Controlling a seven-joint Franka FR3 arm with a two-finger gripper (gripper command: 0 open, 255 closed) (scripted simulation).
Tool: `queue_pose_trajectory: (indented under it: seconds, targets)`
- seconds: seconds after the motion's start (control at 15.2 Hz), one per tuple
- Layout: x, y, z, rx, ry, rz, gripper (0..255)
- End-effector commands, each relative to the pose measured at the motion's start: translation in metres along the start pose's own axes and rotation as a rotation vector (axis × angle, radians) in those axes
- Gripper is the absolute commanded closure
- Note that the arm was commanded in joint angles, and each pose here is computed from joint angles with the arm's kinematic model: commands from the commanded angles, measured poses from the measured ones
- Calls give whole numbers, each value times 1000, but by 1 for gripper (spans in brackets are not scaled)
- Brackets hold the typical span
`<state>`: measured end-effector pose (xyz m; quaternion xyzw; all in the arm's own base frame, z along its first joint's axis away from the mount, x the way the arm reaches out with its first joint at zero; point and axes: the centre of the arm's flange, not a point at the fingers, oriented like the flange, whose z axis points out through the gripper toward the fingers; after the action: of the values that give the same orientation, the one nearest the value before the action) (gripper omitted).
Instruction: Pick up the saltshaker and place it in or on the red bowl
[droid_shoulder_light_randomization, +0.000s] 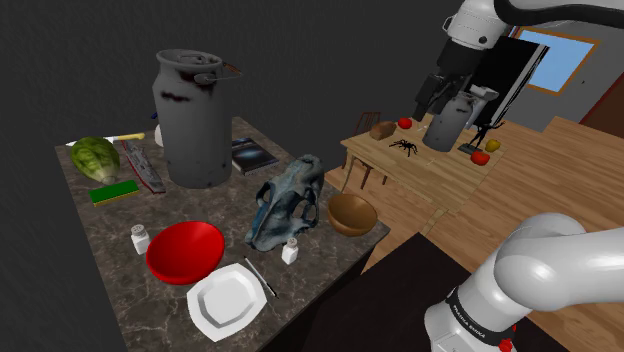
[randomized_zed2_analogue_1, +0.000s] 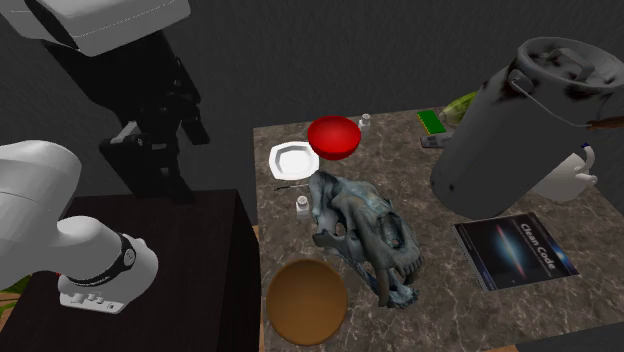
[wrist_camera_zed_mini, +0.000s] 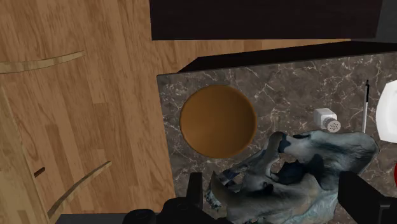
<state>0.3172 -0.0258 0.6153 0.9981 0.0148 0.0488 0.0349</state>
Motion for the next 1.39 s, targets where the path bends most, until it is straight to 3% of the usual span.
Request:
queue_pose_trajectory:
  seconds: [0.0,1.32]
  targets:
    - [0,0,0,0,0,0,0]
    - [80,-103,229,90,-93,-32,0]
